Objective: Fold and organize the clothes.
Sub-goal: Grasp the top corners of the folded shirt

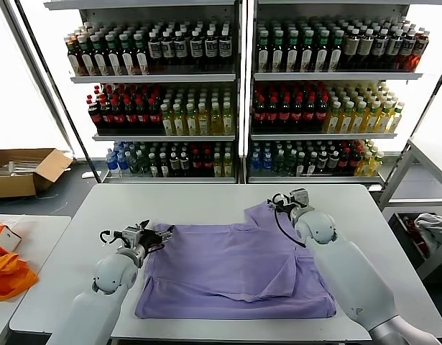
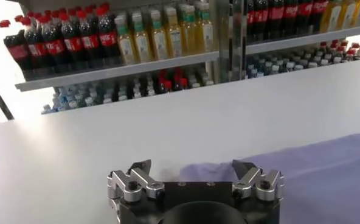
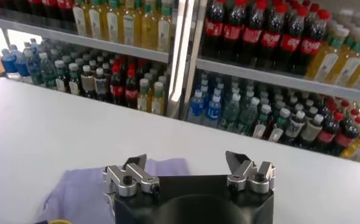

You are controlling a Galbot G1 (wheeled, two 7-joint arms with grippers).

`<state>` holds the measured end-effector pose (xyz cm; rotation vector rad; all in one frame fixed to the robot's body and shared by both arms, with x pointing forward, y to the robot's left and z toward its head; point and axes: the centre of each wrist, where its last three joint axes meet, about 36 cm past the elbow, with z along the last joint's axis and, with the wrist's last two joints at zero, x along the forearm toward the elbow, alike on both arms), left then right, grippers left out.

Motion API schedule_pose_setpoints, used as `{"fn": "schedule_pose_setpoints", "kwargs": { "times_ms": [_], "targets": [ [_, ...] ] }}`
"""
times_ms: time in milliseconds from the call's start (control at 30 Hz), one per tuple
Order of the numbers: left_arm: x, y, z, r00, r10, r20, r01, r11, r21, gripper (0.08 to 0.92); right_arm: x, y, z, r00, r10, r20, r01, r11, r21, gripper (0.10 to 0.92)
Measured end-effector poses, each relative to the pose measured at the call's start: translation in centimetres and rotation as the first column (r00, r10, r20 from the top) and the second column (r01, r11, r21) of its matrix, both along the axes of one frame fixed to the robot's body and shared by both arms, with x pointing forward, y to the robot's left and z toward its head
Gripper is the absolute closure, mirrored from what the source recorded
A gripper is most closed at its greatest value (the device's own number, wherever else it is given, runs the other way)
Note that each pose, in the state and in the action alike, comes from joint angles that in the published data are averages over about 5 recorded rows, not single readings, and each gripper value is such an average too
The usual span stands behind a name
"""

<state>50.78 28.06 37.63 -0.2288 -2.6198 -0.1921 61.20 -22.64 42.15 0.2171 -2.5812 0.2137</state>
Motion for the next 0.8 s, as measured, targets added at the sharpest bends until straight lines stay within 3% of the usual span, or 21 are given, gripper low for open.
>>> {"fn": "schedule_pose_setpoints", "kwargs": {
  "times_ms": [433,567,800],
  "targets": [
    [0.2,0.0,-0.6,0.9994,0.006,-0.033,-0.006,1.0,0.008,0.2,0.1,0.3,-2.2,0.998,-0.041,-0.045,0.043,0.999,0.024,0.205],
    [0.1,-0.1,-0.8,0.9991,0.008,-0.042,-0.008,1.0,0.009,0.303,-0.2,0.2,-2.7,0.998,-0.043,-0.053,0.044,0.999,0.025,0.271],
    [-0.4,-0.5,-1.1,0.9985,0.007,-0.054,-0.007,1.0,0.005,0.502,-0.9,0.0,-3.2,0.997,-0.045,-0.061,0.047,0.998,0.037,0.47]
  ]
}}
